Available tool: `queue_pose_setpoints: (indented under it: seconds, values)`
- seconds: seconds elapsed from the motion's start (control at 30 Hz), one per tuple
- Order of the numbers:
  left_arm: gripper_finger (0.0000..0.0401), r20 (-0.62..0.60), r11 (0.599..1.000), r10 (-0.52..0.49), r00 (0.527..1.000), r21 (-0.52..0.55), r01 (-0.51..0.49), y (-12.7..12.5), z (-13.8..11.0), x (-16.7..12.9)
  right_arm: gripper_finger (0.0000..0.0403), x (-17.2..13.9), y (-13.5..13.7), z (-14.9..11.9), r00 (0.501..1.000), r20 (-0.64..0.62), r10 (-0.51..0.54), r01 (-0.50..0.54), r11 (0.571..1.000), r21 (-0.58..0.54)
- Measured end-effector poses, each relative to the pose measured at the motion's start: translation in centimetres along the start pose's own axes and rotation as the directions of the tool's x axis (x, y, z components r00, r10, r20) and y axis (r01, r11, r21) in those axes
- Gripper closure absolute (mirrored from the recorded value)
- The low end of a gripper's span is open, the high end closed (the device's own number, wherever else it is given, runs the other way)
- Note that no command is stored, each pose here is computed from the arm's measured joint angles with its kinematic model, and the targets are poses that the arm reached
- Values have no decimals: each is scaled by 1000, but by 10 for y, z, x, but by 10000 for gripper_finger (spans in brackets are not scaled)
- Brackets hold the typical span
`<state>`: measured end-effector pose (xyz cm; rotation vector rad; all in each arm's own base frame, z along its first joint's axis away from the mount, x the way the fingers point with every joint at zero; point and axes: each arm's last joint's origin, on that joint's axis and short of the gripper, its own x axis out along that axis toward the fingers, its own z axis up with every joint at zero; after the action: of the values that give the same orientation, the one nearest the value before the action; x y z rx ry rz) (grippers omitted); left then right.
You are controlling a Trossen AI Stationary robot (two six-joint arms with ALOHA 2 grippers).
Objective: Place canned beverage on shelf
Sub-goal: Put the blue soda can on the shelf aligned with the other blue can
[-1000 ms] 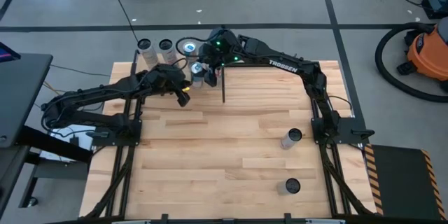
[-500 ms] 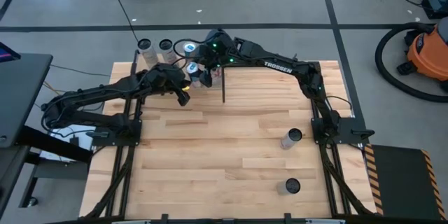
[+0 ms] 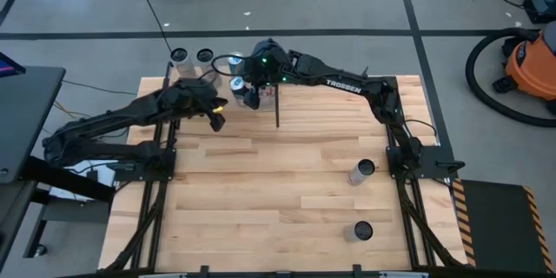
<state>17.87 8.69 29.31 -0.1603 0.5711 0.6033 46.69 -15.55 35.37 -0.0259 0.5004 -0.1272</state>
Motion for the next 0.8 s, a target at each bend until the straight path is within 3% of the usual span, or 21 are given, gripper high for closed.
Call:
queue_pose_setpoints:
  seconds: [0.3, 0.57, 0.8]
  values:
    - [381, 55, 999, -4, 998, -48, 7, 4, -1, -25, 133, 2, 11, 10, 985, 71, -157, 150, 984, 94]
    - [381, 5, 999, 0, 1000, -40, 0, 5, -7, -27, 133, 7, 9, 6, 982, 52, -182, 166, 960, 224]
    - [381, -10, 999, 1, 1000, -35, -2, 5, -8, -27, 133, 18, 9, -1, 973, 21, -232, 224, 957, 187]
